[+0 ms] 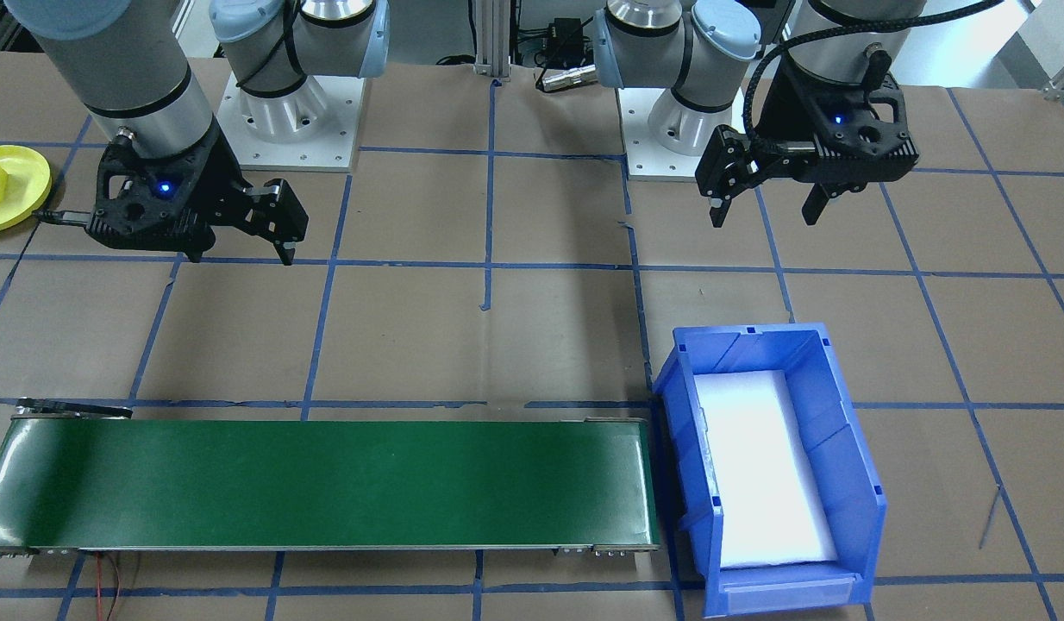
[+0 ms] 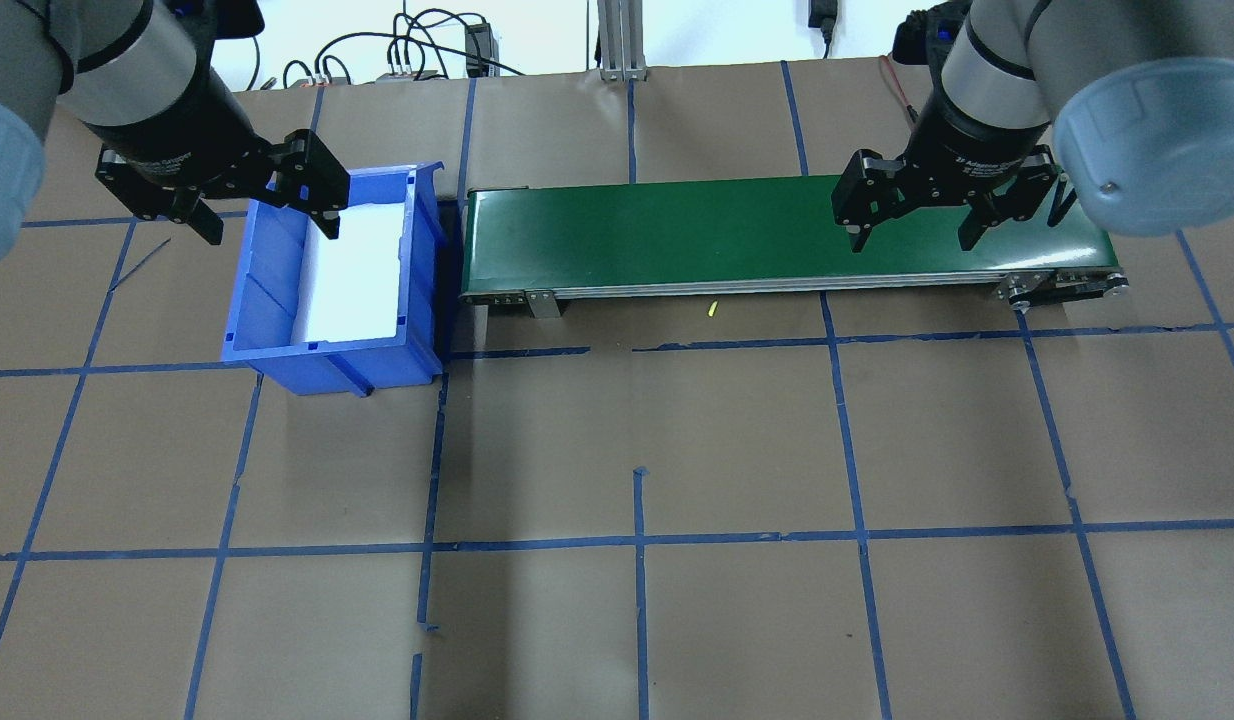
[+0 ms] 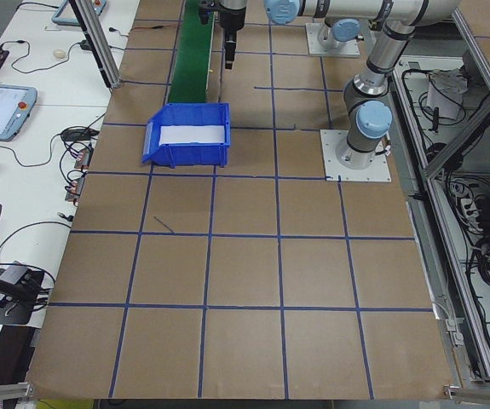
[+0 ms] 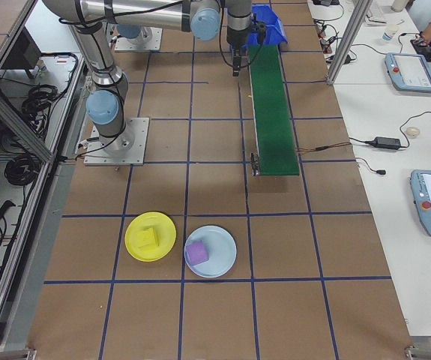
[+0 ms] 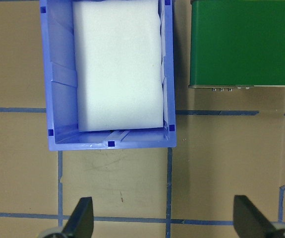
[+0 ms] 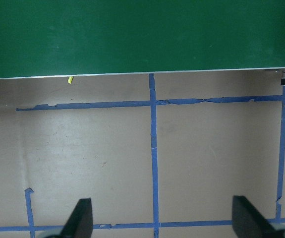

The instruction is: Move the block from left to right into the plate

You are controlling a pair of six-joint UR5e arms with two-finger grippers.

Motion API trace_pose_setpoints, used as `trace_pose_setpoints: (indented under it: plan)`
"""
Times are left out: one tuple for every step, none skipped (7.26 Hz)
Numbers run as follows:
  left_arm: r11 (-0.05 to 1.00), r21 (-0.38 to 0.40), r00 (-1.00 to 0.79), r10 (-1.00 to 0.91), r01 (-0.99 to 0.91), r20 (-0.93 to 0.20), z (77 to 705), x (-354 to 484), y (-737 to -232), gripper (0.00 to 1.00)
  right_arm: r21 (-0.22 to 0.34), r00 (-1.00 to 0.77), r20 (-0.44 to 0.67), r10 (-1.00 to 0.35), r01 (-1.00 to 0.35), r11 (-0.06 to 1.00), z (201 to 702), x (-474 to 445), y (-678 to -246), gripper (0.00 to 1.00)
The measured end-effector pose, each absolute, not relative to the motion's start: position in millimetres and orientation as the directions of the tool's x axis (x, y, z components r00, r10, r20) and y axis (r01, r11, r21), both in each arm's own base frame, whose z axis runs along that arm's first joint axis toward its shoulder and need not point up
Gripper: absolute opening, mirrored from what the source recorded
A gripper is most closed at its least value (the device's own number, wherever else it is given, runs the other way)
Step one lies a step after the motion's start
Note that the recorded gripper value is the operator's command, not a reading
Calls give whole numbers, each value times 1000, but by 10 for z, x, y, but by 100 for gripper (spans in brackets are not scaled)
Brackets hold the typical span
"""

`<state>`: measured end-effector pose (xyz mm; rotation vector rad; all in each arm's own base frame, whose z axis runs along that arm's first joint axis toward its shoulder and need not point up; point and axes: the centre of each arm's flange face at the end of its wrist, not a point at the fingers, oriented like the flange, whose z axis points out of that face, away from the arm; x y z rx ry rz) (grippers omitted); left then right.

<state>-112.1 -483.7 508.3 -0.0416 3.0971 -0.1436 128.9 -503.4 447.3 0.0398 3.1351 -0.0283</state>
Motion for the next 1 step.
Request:
trace_pose_setpoints:
  plan:
    - [995,-92,-999,-29,-26,-40,5079,-1120,-4836,100,-17,-1000,-6,25,25,1000,4471,1289,-5034,100]
